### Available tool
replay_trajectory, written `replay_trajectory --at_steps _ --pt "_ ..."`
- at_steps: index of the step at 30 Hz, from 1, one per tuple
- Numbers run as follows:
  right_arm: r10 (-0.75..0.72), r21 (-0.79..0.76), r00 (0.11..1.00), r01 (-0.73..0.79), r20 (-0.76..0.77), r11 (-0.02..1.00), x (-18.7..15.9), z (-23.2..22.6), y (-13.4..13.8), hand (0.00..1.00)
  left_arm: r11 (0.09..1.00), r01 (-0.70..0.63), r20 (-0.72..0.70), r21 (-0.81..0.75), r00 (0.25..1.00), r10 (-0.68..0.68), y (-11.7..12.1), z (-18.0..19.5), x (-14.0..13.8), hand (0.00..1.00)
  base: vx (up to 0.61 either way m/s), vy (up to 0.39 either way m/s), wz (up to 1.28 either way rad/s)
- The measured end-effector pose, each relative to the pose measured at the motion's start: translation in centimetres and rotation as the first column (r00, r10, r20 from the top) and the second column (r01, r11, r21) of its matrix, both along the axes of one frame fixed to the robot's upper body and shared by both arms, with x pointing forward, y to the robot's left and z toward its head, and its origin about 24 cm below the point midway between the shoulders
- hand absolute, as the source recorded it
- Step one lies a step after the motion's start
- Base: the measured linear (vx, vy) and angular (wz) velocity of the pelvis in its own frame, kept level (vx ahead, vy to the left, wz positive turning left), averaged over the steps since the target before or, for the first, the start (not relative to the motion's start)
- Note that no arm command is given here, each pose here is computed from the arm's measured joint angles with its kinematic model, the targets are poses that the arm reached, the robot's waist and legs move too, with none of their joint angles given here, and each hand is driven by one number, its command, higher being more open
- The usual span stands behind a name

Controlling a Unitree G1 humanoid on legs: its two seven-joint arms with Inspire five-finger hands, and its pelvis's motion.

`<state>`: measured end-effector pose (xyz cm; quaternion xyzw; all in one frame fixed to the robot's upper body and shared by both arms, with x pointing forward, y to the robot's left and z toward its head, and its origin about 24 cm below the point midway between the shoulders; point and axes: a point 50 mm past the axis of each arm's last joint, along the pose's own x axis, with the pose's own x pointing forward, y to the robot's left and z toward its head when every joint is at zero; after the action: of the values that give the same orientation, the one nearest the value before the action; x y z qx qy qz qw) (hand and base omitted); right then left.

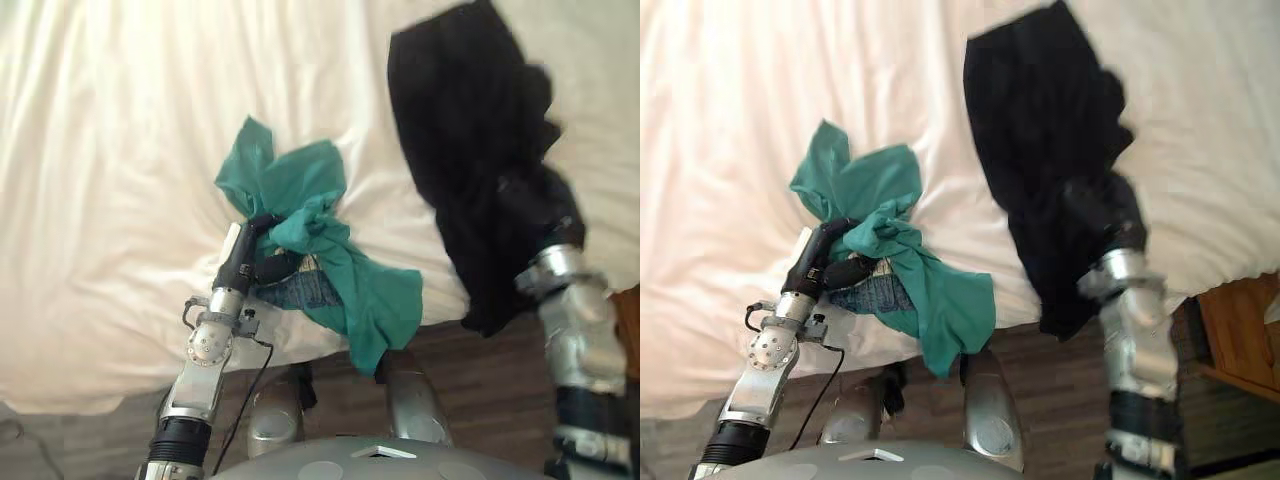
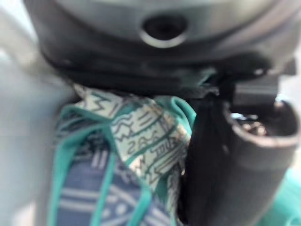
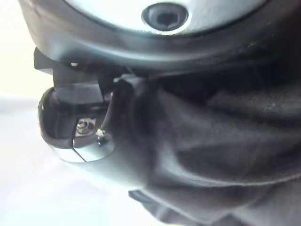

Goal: Tidy up the quilt and then pick up the clothes from the bed and put them into the laundry hamper

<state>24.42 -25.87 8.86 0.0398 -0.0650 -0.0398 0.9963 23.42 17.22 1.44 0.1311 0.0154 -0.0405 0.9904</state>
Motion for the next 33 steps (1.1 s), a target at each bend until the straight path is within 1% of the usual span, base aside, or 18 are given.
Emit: replay_trajectory --at_steps 3,6,9,11,14,15,16,17,19,22,24,27,29,31,33 --pt "0.066 0.139 0.996 -0.057 -0.065 0.989 -2.4 -3.8 2.7 0.00 0.995 -0.047 -0.119 -0.086 0.992 0.037 0.2 -1.9 -0.1 0.00 -0.02 0.002 -0.23" --pt "0.087 0.245 0.985 -0.048 -0.151 0.968 -5.9 -7.4 4.9 0.00 0.970 -0.113 -0.240 -0.215 0.969 0.060 0.3 -4.2 -1.0 0.00 -0.02 0.009 -0.02" --pt "0.109 0.291 0.977 -0.052 -0.182 0.955 -8.0 -8.7 6.0 0.00 0.943 -0.142 -0.300 -0.300 0.953 0.048 0.2 -5.5 -1.9 0.00 0.00 0.029 0.07" --pt "0.152 0.311 0.968 -0.084 -0.200 0.947 -9.3 -9.4 6.6 0.00 0.911 -0.155 -0.331 -0.382 0.943 0.022 -0.5 -6.3 -2.8 0.00 0.01 0.050 0.16" --pt "0.209 0.343 0.950 -0.121 -0.230 0.931 -11.0 -10.4 7.5 0.00 0.866 -0.183 -0.356 -0.465 0.934 0.007 -1.3 -7.1 -4.0 0.00 0.02 0.073 0.29" --pt "0.227 0.359 0.941 -0.127 -0.252 0.925 -12.0 -11.0 8.0 0.00 0.837 -0.193 -0.363 -0.512 0.932 -0.007 -2.0 -7.4 -4.5 0.00 0.04 0.060 0.64" --pt "0.255 0.339 0.924 -0.152 -0.285 0.928 -12.8 -11.7 8.5 0.00 0.803 -0.205 -0.371 -0.560 0.928 -0.022 -2.7 -7.9 -5.2 0.00 0.04 0.068 0.73" --pt "0.267 0.333 0.914 -0.160 -0.307 0.929 -13.3 -12.1 8.7 0.00 0.793 -0.207 -0.376 -0.573 0.926 -0.030 -3.0 -8.0 -5.6 0.00 0.04 0.060 0.96" --pt "0.297 0.370 0.873 -0.147 -0.388 0.917 -15.3 -13.9 9.5 0.00 0.771 -0.193 -0.398 -0.607 0.913 -0.085 -4.7 -8.9 -7.4 0.00 0.06 0.031 1.32" --pt "0.333 0.411 0.828 -0.139 -0.451 0.901 -17.4 -15.5 10.5 0.00 0.757 -0.176 -0.419 -0.630 0.897 -0.140 -5.6 -9.7 -9.0 0.00 0.12 -0.071 1.87" --pt "0.348 0.406 0.828 -0.162 -0.440 0.899 -17.3 -15.6 10.6 0.00 0.744 -0.182 -0.422 -0.643 0.895 -0.146 -6.0 -9.8 -9.1 0.00 0.05 -0.127 1.21" --pt "0.371 0.382 0.828 -0.210 -0.420 0.900 -16.3 -15.9 9.9 0.00 0.706 -0.198 -0.431 -0.679 0.887 -0.165 -6.6 -9.9 -9.2 0.00 -0.03 -0.092 0.88" --pt "0.381 0.372 0.823 -0.226 -0.422 0.900 -15.8 -16.0 9.6 0.00 0.665 -0.236 -0.450 -0.709 0.877 -0.169 -6.8 -10.1 -9.3 0.00 -0.04 -0.073 1.17" --pt "0.376 0.372 0.826 -0.221 -0.421 0.902 -15.8 -16.0 9.5 0.00 0.650 -0.245 -0.452 -0.720 0.875 -0.171 -6.9 -10.1 -9.3 0.00 -0.04 -0.004 1.43" --pt "0.339 0.359 0.838 -0.186 -0.428 0.915 -15.7 -16.0 9.4 0.00 0.648 -0.265 -0.472 -0.714 0.866 -0.164 -6.7 -10.3 -9.5 0.00 -0.05 0.072 1.92"
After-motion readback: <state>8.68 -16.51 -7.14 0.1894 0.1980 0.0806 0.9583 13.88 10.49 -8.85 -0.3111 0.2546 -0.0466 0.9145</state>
